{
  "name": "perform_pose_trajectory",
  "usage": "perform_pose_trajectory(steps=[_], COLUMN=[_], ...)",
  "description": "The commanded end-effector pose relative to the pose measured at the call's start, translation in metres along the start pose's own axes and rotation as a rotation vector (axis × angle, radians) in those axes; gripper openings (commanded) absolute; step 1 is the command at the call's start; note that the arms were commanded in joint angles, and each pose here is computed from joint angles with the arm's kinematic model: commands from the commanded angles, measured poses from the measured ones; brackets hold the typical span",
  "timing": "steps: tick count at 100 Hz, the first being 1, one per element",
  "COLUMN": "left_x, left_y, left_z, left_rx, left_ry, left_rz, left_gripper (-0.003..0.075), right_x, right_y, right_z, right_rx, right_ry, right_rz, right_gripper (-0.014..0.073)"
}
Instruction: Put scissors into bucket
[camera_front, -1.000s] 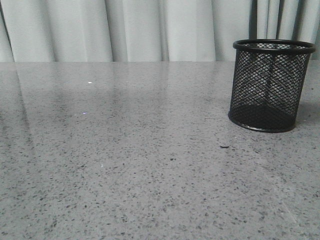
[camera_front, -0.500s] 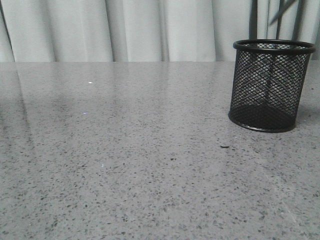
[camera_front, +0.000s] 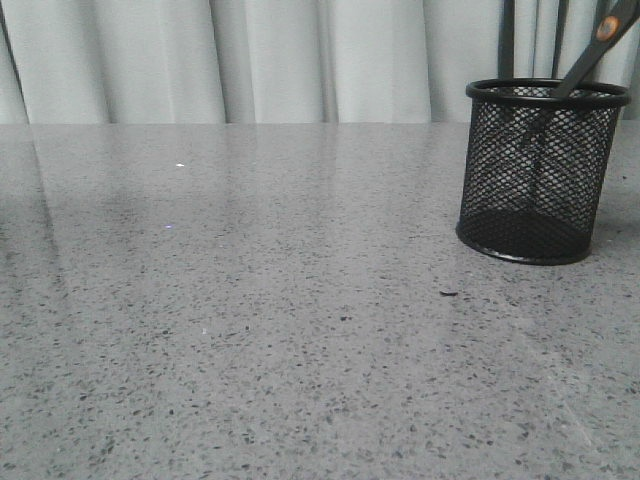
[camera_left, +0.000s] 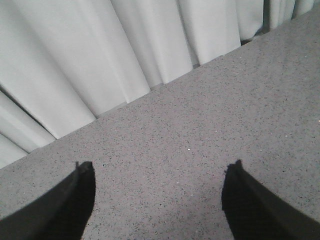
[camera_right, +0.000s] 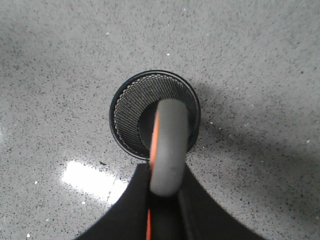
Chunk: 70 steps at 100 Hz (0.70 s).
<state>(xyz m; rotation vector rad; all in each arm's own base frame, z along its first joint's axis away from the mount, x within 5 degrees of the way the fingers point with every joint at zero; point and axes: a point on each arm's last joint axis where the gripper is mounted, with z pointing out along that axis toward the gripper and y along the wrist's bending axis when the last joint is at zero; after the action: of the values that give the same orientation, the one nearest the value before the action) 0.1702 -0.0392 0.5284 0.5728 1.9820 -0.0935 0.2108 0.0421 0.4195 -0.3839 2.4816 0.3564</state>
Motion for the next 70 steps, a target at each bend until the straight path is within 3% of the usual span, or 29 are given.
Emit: perform_pose_trajectory(steps=[1,30,54,70], left_x=[-0.011,-0.012,-0.012,-0.012], left_y=[0.0,0.0,0.0,0.0], left_z=[-0.013,-0.013,-0.013,-0.013], left_rx=[-0.022,-0.023,-0.025,-0.031], left_ry=[-0.117,-0.118,-0.123,-0.121], left_rz=[-0.011,-0.011,-0.011,-0.008], left_gripper=[0.0492,0.0492,0.0492,0.0492], right_x=[-0.009,-0.017,-0.02,-0.026], right_y=[0.0,-0.009,-0.011,-0.011], right_z=[-0.002,0.024,0.025,0.006], right_rx=[-0.001,-0.011,0.007,0.072], right_ry=[-0.039,0.023,0.009,-0.044], right_rz=[-0.006,0.006,-0.012,-0.052], right_gripper=[-0.0049,-0.0021,0.0356,0.0375])
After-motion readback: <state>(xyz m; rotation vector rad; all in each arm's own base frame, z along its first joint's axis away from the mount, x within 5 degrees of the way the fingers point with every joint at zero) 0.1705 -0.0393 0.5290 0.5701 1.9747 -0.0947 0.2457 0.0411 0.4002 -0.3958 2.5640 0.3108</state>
